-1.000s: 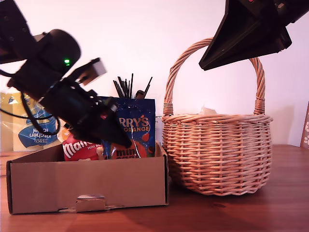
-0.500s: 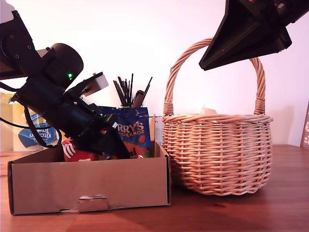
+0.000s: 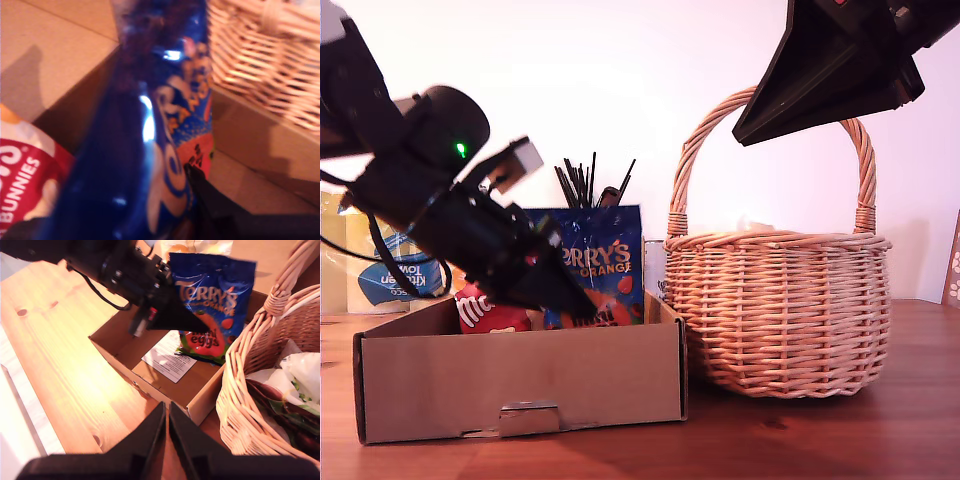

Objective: Move the bags of Easter eggs from the cardboard box on the left into the woven basket on the right side.

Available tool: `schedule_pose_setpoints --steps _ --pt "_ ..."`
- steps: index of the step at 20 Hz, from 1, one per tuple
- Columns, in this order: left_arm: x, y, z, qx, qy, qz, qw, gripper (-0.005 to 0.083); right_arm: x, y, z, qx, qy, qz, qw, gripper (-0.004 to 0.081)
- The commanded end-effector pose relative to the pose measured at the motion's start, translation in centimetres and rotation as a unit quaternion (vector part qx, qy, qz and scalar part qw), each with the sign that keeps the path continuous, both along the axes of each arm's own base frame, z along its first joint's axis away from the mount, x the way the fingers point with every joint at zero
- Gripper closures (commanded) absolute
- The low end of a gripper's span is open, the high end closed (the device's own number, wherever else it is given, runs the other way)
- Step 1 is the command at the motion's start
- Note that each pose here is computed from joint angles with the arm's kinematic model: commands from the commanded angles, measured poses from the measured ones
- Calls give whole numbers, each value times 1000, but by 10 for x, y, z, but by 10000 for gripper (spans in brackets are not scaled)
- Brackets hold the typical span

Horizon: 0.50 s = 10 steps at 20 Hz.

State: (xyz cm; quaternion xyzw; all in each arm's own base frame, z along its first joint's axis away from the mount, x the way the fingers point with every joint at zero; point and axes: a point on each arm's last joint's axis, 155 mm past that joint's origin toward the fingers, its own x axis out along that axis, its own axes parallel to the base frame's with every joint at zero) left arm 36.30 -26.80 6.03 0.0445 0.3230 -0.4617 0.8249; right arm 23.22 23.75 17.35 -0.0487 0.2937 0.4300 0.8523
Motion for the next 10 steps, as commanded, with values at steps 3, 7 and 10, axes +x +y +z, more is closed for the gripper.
schedule_pose_setpoints --steps 3,7,10 --pt "-10 4 25 -19 -5 -12 1000 795 1 3 6 5 -6 2 1000 782" --pt "-10 10 47 -30 -21 -8 999 795 0 2 5 4 -5 2 1000 782" --pt "-6 13 71 -54 -35 1 998 795 -1 1 2 -1 1 2 1000 782"
